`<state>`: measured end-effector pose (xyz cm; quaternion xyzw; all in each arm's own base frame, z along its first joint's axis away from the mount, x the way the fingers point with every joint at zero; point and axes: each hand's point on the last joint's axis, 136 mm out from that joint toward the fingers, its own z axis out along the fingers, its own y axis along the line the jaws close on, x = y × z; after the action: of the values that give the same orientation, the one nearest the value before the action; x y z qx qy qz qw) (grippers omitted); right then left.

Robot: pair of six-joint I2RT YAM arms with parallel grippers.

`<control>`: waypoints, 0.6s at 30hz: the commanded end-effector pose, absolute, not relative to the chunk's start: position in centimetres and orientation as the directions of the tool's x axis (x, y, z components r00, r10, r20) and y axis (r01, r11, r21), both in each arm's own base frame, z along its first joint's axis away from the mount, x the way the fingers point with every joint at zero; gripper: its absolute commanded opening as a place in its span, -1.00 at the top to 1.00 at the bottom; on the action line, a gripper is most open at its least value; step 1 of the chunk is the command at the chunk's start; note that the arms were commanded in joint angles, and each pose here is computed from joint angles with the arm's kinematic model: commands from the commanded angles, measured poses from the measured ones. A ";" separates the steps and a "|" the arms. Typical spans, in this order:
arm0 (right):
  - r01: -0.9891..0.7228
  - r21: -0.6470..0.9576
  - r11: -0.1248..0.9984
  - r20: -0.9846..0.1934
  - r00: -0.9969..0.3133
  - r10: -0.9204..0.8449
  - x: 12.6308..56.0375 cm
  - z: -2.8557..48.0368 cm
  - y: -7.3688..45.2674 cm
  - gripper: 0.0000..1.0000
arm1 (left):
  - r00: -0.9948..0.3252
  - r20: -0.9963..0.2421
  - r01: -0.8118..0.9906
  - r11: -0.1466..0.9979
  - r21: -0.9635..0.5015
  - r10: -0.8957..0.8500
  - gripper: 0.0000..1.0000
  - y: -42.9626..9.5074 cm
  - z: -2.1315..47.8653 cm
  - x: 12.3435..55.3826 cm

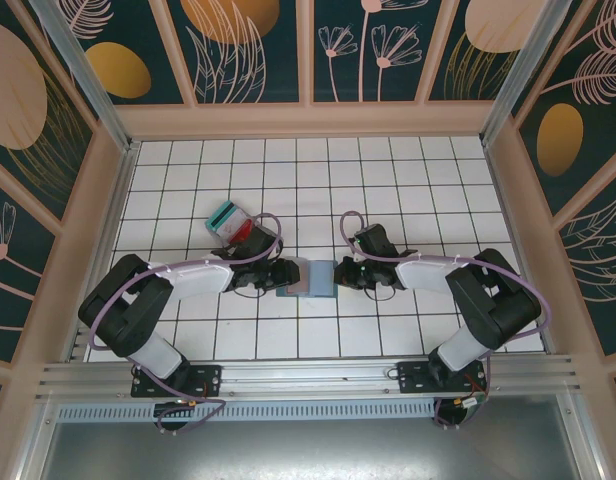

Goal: Take the credit cards out of the card holder

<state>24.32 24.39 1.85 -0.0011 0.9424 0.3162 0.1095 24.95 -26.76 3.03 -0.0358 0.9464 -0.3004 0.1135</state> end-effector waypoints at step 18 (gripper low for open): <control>-0.048 0.590 0.806 -0.213 -0.972 0.098 24.1 1.9 24.0 0.73 | -0.965 -0.263 0.180 0.700 -0.691 -0.010 0.17 -34.1 7.8 24.9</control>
<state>24.42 24.44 1.92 0.0071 0.9412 0.3192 0.1104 24.90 -32.98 7.35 0.0313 0.9188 -0.3732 0.1250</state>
